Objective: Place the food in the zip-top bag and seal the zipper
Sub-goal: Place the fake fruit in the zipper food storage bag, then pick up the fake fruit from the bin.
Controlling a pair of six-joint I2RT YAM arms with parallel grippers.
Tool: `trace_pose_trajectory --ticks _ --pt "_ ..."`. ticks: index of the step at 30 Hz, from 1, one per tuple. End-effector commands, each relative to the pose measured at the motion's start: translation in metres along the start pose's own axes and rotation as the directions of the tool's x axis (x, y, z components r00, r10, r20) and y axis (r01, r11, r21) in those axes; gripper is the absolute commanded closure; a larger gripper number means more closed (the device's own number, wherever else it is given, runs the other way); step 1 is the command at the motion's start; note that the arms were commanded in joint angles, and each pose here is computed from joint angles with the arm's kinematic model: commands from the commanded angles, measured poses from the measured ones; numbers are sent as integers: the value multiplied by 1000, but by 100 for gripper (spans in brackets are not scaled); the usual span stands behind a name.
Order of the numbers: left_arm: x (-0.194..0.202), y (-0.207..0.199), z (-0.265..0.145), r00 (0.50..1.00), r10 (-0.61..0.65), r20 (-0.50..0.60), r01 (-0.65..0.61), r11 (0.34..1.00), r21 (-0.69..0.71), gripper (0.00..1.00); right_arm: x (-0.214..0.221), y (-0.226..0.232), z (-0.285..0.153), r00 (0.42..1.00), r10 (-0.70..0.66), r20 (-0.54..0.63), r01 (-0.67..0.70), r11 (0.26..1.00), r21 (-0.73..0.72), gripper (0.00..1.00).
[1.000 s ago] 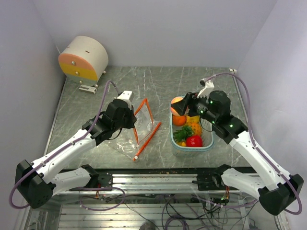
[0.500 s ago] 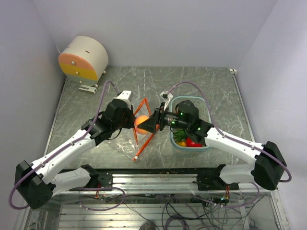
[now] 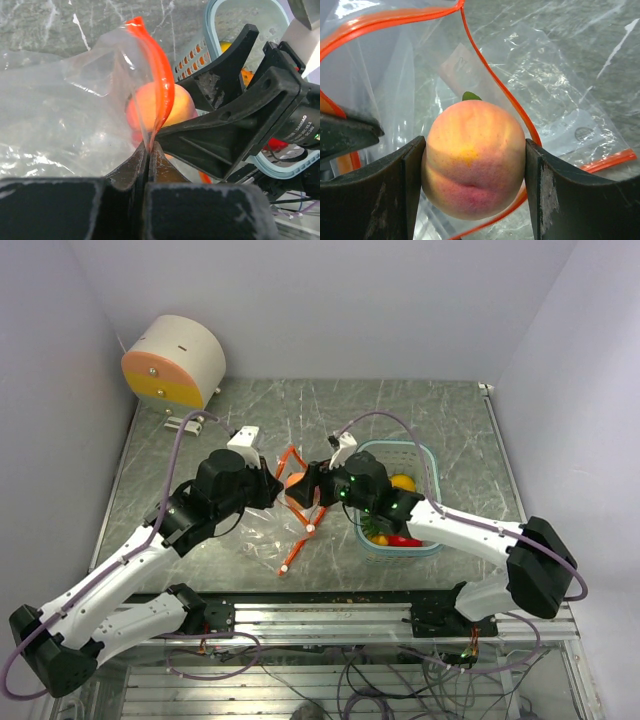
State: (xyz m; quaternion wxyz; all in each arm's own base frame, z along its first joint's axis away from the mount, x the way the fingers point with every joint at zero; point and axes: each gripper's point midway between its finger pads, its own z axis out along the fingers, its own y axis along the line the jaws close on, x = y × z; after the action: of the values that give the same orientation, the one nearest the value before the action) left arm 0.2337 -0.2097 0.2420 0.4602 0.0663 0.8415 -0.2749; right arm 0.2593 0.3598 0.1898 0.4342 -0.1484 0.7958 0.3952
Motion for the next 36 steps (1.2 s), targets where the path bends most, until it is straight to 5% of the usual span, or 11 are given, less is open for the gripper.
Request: trace_pose_trajectory --ticks 1,4,5,14,19,27,36 --pt "-8 -20 -1 1000 -29 10 28 996 90 93 -20 -4 -4 996 -75 52 69 991 117 40" --pt "-2 -21 5 999 -38 -8 39 994 100 93 -29 3 -13 994 -79 80 71 992 101 2" --pt "0 -21 6 999 -40 -10 40 994 101 93 -31 5 -15 993 -82 86 74 993 93 0" --pt "10 -4 14 998 -55 2 55 998 37 93 -60 7 -59 985 -120 127 101 984 149 0" --pt "12 -2 13 998 -55 0 55 998 28 93 -65 -27 -105 990 -116 83 78 926 369 0" --pt "13 -4 10 998 -60 11 59 997 49 93 -12 -93 -166 992 41 -116 49 734 678 0" --pt "13 -4 5 999 -50 14 49 997 59 93 35 -135 -187 936 237 -261 33 679 733 0"
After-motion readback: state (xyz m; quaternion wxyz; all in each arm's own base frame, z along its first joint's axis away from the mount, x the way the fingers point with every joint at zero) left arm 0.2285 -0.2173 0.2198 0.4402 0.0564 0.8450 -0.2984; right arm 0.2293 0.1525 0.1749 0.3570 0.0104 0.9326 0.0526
